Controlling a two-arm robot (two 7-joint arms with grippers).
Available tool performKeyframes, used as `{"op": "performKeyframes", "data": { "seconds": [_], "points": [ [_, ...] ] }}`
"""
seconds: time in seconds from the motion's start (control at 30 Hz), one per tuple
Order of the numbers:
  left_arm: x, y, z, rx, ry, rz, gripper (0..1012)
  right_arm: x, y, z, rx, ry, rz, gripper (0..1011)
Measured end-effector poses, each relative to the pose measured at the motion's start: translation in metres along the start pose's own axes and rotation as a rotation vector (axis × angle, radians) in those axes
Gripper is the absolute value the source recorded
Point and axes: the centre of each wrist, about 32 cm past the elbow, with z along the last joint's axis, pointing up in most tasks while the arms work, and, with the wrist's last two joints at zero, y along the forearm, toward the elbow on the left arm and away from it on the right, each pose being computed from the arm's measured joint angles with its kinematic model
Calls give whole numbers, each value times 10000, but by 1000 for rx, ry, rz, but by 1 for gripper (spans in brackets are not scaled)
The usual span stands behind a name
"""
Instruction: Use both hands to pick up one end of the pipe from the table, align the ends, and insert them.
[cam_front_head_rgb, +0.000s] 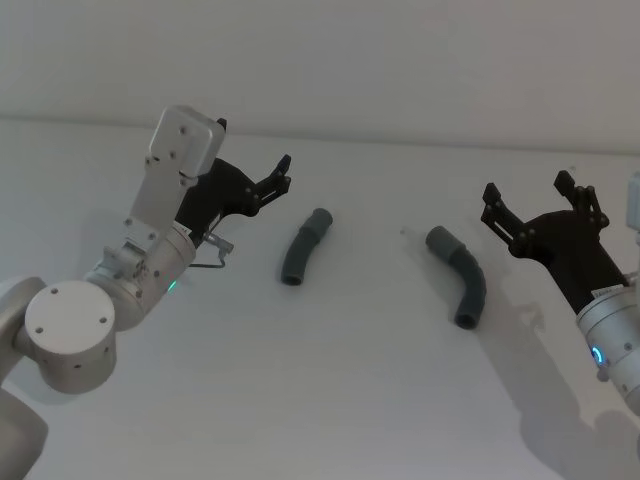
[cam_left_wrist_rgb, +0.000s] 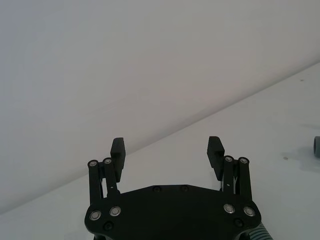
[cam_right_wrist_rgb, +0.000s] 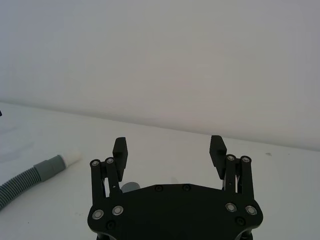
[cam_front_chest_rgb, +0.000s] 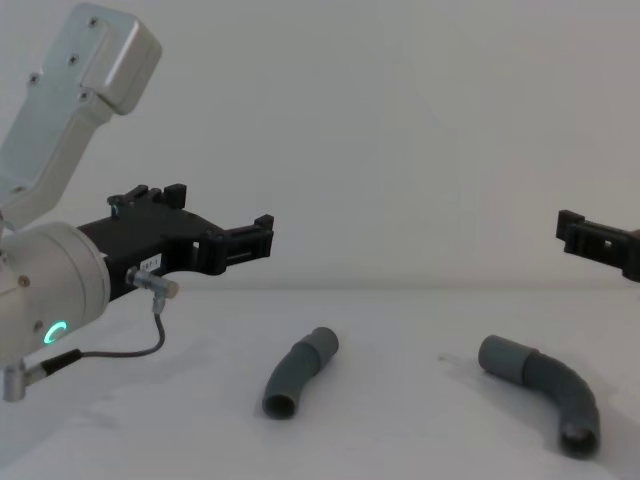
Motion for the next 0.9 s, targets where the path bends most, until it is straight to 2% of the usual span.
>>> {"op": "performKeyframes", "data": {
  "seconds": [0.9],
  "points": [
    [0,0,0,0,0,0,1000,0,0,0,0,0,0,1002]
  ]
}}
